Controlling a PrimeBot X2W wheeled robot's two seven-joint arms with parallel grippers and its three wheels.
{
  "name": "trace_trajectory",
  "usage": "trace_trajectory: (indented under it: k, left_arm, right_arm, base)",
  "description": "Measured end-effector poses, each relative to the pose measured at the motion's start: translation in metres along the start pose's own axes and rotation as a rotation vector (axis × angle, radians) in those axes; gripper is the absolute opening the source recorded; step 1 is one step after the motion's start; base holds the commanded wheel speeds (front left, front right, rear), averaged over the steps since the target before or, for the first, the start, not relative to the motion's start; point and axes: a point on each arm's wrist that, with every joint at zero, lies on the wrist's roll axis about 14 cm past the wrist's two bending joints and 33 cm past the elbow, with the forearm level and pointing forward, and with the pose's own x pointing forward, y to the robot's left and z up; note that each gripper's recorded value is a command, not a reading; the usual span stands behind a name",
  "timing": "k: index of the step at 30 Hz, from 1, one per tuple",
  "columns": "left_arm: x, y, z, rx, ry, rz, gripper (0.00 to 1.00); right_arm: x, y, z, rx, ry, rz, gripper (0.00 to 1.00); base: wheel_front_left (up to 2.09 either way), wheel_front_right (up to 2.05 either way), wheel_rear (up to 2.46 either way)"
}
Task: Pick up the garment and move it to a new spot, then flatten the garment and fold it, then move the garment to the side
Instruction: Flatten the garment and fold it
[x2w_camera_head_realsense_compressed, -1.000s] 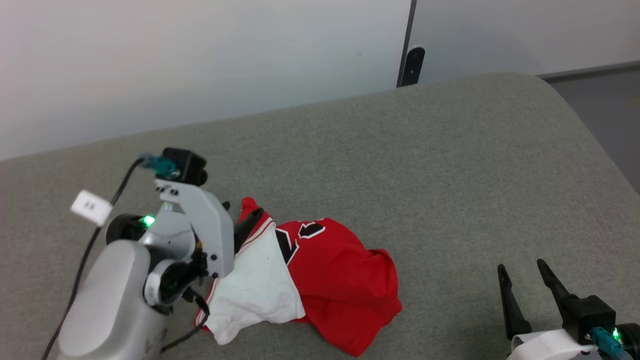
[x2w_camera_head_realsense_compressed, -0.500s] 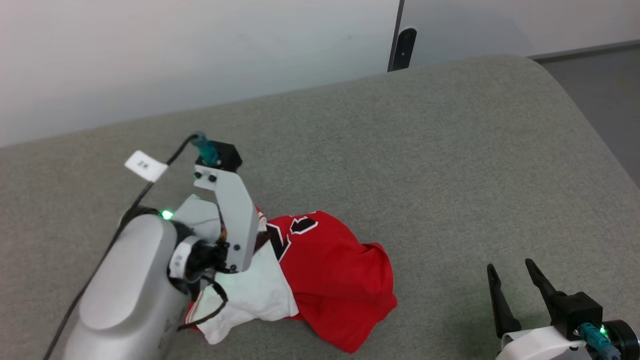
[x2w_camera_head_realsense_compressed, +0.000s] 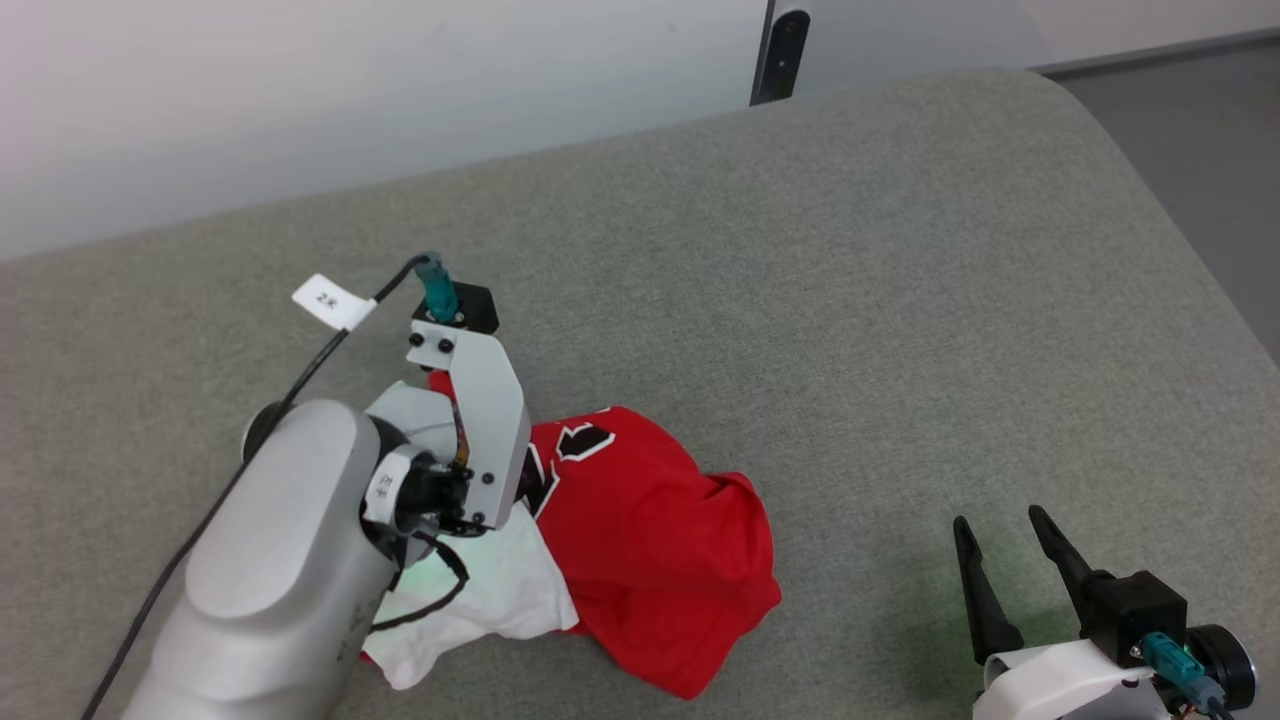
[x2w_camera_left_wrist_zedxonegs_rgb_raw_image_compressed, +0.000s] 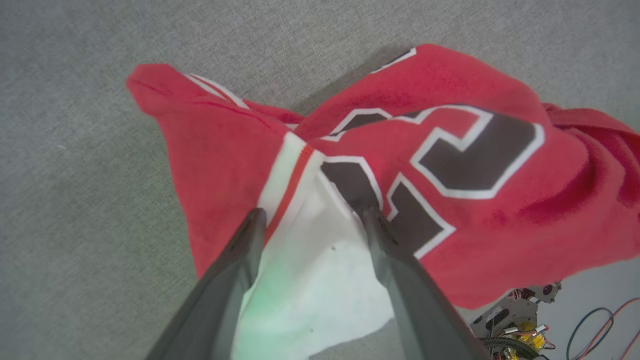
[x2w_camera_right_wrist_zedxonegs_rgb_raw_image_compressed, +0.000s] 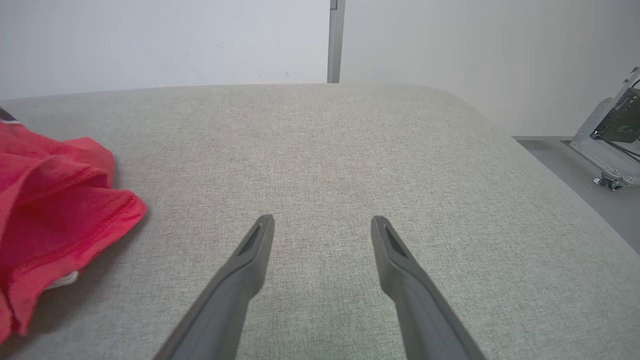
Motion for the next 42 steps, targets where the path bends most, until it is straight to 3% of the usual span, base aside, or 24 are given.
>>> trace_trajectory:
  k: [3, 6, 7, 8, 9, 13, 14, 15, 16, 27, 42]
  left_arm:
    - [0.006, 0.002, -0.002, -0.004, 0.029, 0.009, 1.0]
    - [0.012, 0.003, -0.008, 0.004, 0.063, 0.018, 0.91]
    - [0.013, 0.003, -0.01, 0.006, 0.071, 0.019, 0.8]
    - [0.013, 0.003, -0.011, 0.008, 0.081, 0.021, 0.61]
    - [0.013, 0.002, -0.011, 0.012, 0.083, 0.022, 0.49]
    - [0.012, -0.001, -0.012, 0.029, 0.092, 0.026, 0.38]
    - [0.011, -0.001, -0.012, 0.033, 0.095, 0.028, 0.31]
    - [0.01, -0.002, -0.012, 0.035, 0.095, 0.029, 0.05]
    - [0.009, -0.002, -0.012, 0.036, 0.094, 0.028, 0.0]
    - [-0.01, 0.004, -0.01, 0.045, 0.086, 0.053, 0.0]
    - [-0.048, 0.041, -0.014, 0.05, 0.052, 0.122, 0.0]
  right_arm:
    - [0.001, 0.0, -0.002, 0.003, 0.005, -0.002, 1.0]
    - [0.002, -0.001, -0.004, 0.005, 0.01, -0.005, 1.0]
    - [0.002, -0.001, -0.005, 0.005, 0.011, -0.004, 1.0]
    - [0.002, -0.001, -0.005, 0.006, 0.012, -0.004, 1.0]
    - [0.002, -0.001, -0.005, 0.006, 0.012, -0.003, 1.0]
    - [0.003, 0.001, -0.005, 0.009, 0.01, 0.003, 1.0]
    - [0.003, 0.002, -0.005, 0.009, 0.01, 0.004, 1.0]
    - [0.003, 0.002, -0.006, 0.01, 0.011, 0.005, 1.0]
    - [0.003, 0.003, -0.005, 0.01, 0.01, 0.007, 1.0]
    - [0.002, 0.006, -0.002, 0.015, -0.004, 0.019, 1.0]
    - [0.003, 0.016, -0.002, 0.009, 0.007, 0.051, 1.0]
  base:
    - [0.0, 0.0, 0.0]
    - [0.0, 0.0, 0.0]
    - [0.0, 0.0, 0.0]
    - [0.0, 0.0, 0.0]
    - [0.0, 0.0, 0.0]
    - [0.0, 0.0, 0.0]
    - [0.0, 0.0, 0.0]
    - [0.0, 0.0, 0.0]
    - [0.0, 0.0, 0.0]
    - [0.0, 0.0, 0.0]
    - [0.0, 0.0, 0.0]
